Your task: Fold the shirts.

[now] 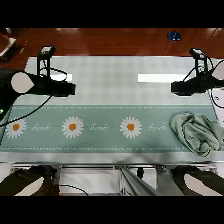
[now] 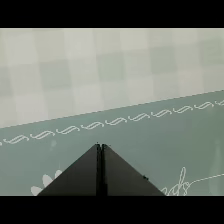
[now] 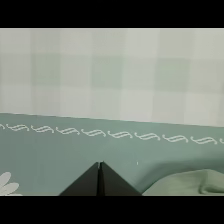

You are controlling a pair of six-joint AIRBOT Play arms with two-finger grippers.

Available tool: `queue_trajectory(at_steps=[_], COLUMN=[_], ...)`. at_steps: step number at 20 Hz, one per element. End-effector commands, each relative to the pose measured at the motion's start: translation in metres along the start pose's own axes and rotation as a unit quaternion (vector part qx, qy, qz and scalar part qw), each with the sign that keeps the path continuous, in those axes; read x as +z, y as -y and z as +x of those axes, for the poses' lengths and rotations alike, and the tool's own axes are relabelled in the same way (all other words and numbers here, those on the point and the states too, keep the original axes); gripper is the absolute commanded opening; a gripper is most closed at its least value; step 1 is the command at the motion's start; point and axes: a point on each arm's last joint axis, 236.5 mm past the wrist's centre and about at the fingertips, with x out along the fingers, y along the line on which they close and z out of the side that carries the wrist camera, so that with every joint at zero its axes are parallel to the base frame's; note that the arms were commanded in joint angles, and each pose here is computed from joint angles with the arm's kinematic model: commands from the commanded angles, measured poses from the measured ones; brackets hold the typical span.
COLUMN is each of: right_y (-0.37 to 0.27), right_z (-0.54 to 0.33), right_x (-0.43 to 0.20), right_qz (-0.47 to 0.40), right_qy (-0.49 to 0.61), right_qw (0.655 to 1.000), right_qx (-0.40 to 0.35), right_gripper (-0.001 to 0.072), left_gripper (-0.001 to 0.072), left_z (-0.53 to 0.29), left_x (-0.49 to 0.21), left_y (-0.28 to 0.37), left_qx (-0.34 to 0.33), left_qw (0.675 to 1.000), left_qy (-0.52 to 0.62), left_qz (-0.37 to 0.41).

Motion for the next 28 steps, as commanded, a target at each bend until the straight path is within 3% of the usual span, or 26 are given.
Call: queue_trajectory(at_steps=[1, 13, 22, 23, 24, 25, 26, 27, 28], right_y=[0.0, 0.0, 0.001, 0.003, 0.006, 0.012, 0.024, 0.042, 0.066], right_z=[0.0, 0.0, -0.009, -0.012, -0.014, -0.018, -0.023, -0.034, -0.051], right_x=[0.0, 0.004, 0.067, 0.069, 0.064, 0.054, 0.037, 0.015, -0.012], right_qz=[0.0, -0.002, -0.003, -0.005, -0.01, -0.013, -0.012, -0.023, -0.029], right_qy=[-0.001, 0.007, 0.142, 0.145, 0.131, 0.107, 0.071, 0.029, -0.017], right_qw=[1.0, 1.0, 0.99, 0.989, 0.991, 0.994, 0.996, 0.994, 0.988], right_qx=[0.0, -0.001, -0.004, -0.007, -0.016, -0.03, -0.057, -0.098, -0.151], right_gripper=[0.004, 0.004, 0.0043, 0.0095, 0.0467, 0.0624, 0.0624, 0.0623, 0.0617], left_gripper=[0.0017, 0.0017, 0.0017, 0.0018, 0.0021, 0.0134, 0.0467, 0.0703, 0.0704], left_z=[0.0, 0.0, -0.002, -0.002, -0.002, -0.002, -0.002, -0.002, -0.001], left_x=[0.0, 0.0, 0.038, 0.041, 0.043, 0.044, 0.043, 0.04, 0.034], left_y=[0.0, 0.0, 0.005, 0.005, 0.005, 0.006, 0.008, 0.008, 0.005], left_qx=[0.0, 0.0, -0.01, -0.011, -0.011, -0.013, -0.017, -0.016, -0.012], left_qw=[1.0, 1.0, 0.997, 0.996, 0.996, 0.996, 0.996, 0.996, 0.997], left_qy=[0.0, 0.0, 0.08, 0.087, 0.091, 0.093, 0.09, 0.084, 0.07], left_qz=[0.0, 0.0, 0.0, 0.0, 0.0, -0.004, -0.01, -0.012, -0.012])
